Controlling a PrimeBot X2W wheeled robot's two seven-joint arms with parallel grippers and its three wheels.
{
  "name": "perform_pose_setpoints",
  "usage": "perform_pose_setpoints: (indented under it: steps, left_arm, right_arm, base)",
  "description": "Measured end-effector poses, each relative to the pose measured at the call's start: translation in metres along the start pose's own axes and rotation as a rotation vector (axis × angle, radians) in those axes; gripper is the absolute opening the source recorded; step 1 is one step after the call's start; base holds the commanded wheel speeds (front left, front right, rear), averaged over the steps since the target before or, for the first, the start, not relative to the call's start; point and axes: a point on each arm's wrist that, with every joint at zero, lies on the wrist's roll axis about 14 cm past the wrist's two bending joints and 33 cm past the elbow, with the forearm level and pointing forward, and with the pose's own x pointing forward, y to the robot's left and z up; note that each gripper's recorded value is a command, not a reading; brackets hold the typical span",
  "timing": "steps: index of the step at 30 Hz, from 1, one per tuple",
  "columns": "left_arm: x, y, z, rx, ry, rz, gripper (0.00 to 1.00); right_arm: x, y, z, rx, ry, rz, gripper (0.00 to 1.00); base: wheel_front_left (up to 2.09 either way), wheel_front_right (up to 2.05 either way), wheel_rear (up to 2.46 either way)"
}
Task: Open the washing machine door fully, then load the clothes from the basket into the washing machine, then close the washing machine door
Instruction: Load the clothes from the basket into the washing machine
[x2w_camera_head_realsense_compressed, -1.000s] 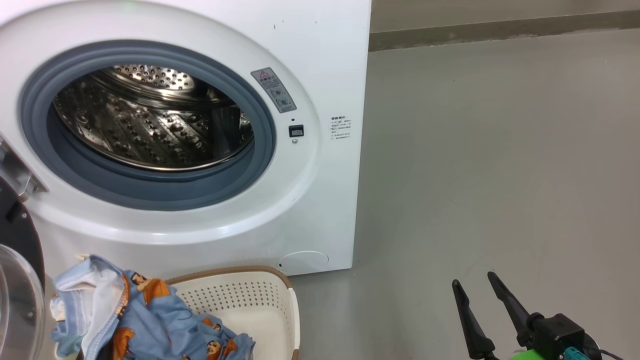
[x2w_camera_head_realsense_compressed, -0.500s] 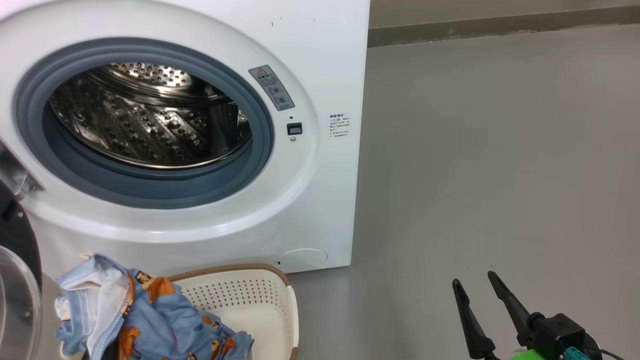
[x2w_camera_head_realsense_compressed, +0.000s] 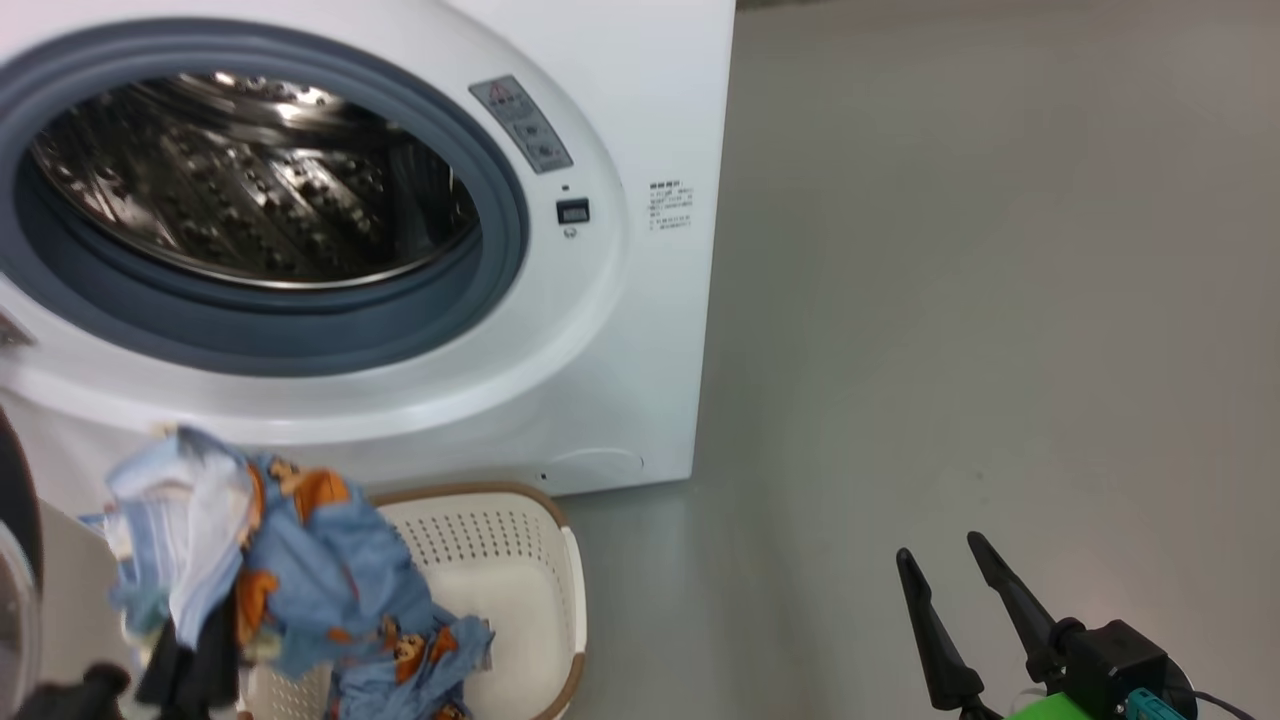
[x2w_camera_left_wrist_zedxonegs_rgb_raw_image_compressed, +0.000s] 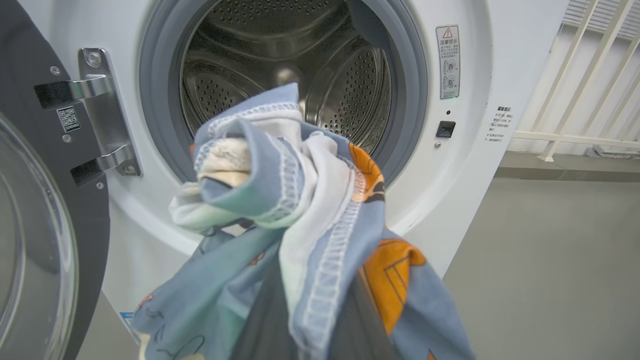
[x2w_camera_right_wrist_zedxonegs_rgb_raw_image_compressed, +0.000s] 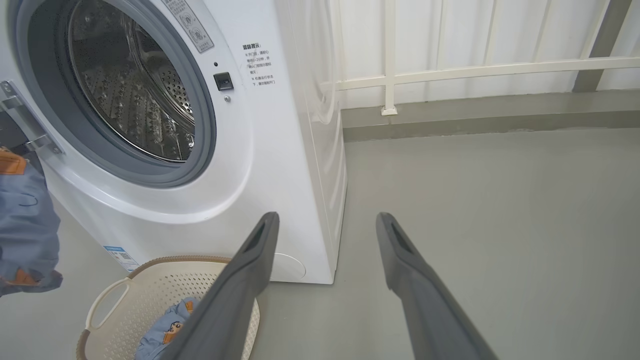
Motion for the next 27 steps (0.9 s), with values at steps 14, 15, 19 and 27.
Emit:
perform_pose_setpoints:
  steps: [14, 15, 19, 27]
  left_arm:
    - [0.092, -0.004, -0.004, -0.029, -0.019, -0.078, 0.00]
    - [0.101, -0.004, -0.003, -0.032, -0.023, -0.083, 0.00]
    - [0.134, 0.002, 0.000, -0.020, -0.044, -0.098, 0.00]
    - [0.190, 0.009, -0.010, -0.007, -0.051, -0.119, 0.00]
  right_arm:
    - [0.038, 0.005, -0.023, 0.011, 0.054, 0.032, 1.00]
    - [0.041, 0.006, -0.026, 0.011, 0.058, 0.035, 1.00]
    - [0.054, 0.005, -0.035, 0.014, 0.073, 0.039, 1.00]
    - [0.073, 0.004, -0.058, 0.020, 0.114, 0.049, 1.00]
  base:
    - [0.00, 0.00, 0.00]
    - [0.00, 0.00, 0.00]
    - [0.00, 0.00, 0.00]
    - [0.00, 0.00, 0.00]
